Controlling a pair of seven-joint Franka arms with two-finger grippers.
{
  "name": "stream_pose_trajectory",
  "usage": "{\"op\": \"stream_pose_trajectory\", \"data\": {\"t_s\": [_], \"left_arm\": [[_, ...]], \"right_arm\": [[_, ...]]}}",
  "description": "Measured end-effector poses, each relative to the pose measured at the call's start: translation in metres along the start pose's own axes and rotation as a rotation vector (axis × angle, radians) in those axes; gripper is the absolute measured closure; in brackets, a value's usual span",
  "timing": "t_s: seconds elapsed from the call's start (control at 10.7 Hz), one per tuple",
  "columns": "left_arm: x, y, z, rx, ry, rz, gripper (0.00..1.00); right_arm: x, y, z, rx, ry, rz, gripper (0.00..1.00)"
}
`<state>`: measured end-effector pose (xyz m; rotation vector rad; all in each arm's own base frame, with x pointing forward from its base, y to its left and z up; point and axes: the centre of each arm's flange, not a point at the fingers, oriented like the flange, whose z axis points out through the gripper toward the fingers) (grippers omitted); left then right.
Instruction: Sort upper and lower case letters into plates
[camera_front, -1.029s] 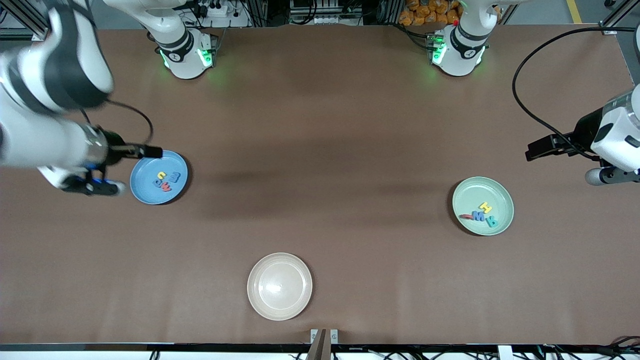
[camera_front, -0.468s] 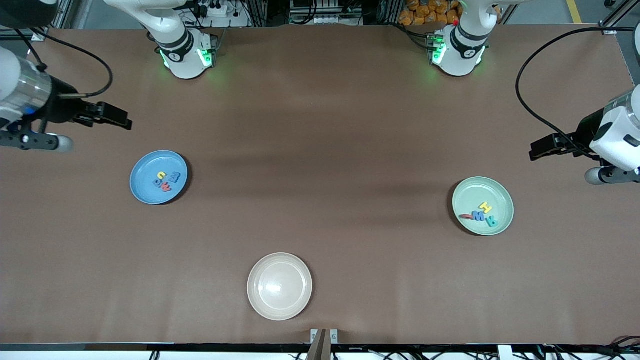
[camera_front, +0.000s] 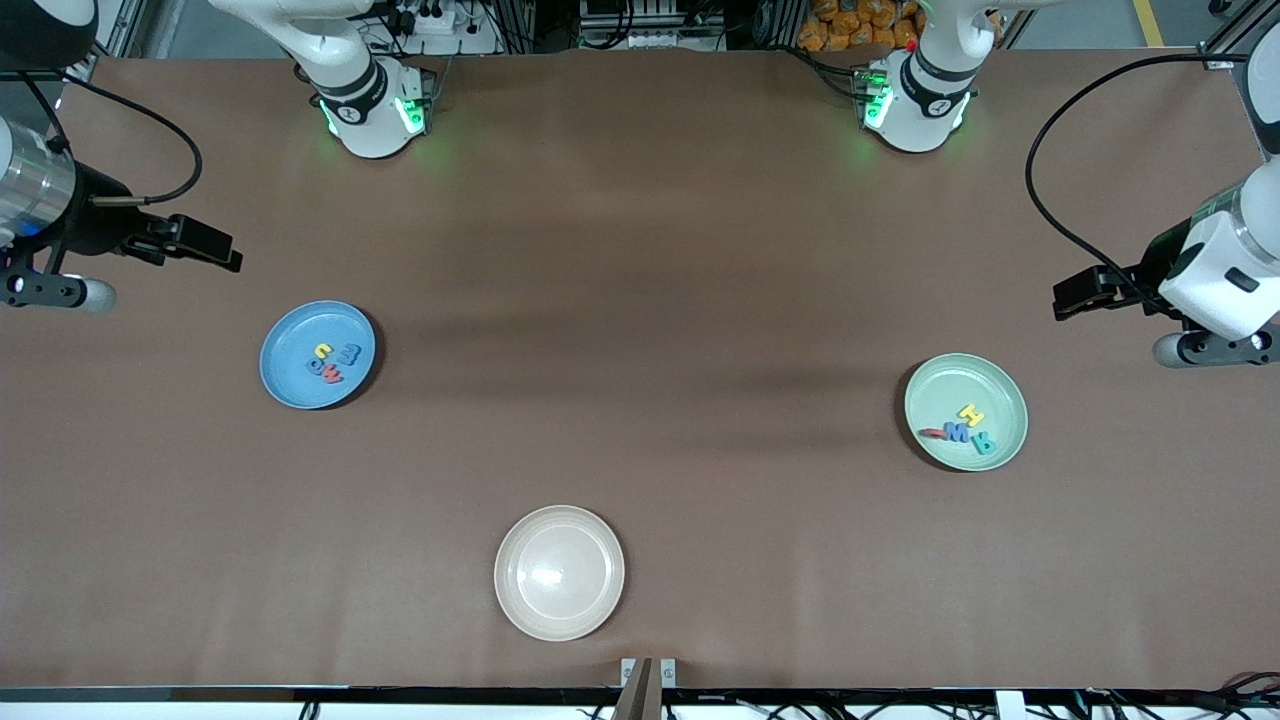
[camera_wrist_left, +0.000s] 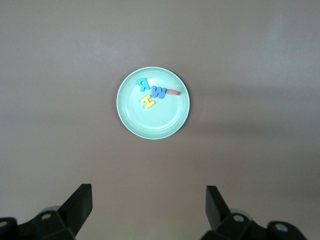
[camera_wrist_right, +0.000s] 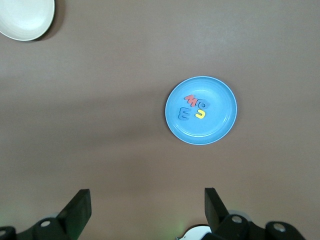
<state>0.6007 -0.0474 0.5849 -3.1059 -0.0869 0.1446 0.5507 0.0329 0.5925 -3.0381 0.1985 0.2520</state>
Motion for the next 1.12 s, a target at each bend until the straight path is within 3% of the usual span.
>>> {"op": "stream_pose_trajectory", "data": {"t_s": [0.19,0.47,0.75,1.12], "left_arm": [[0.0,-0.002,0.0,0.0,0.0,-0.004,0.0],[0.0,-0.003,0.0,0.0,0.0,-0.005,0.0],[0.002,-0.013,0.0,-0.001,-0.001,-0.021,0.0],[0.002,-0.013,0.0,-0.002,-0.001,-0.021,0.0]], "right_arm": [[0.002,0.005,0.003,-0.015,0.0,-0.024,0.0],[0.008,0.01,-0.002,-0.092,0.063,-0.123,0.0],[0.017,0.008,-0.015,-0.092,0.107,-0.133,0.0],[0.024,0.004,-0.016,-0.074,0.114,-0.055,0.0]]}}
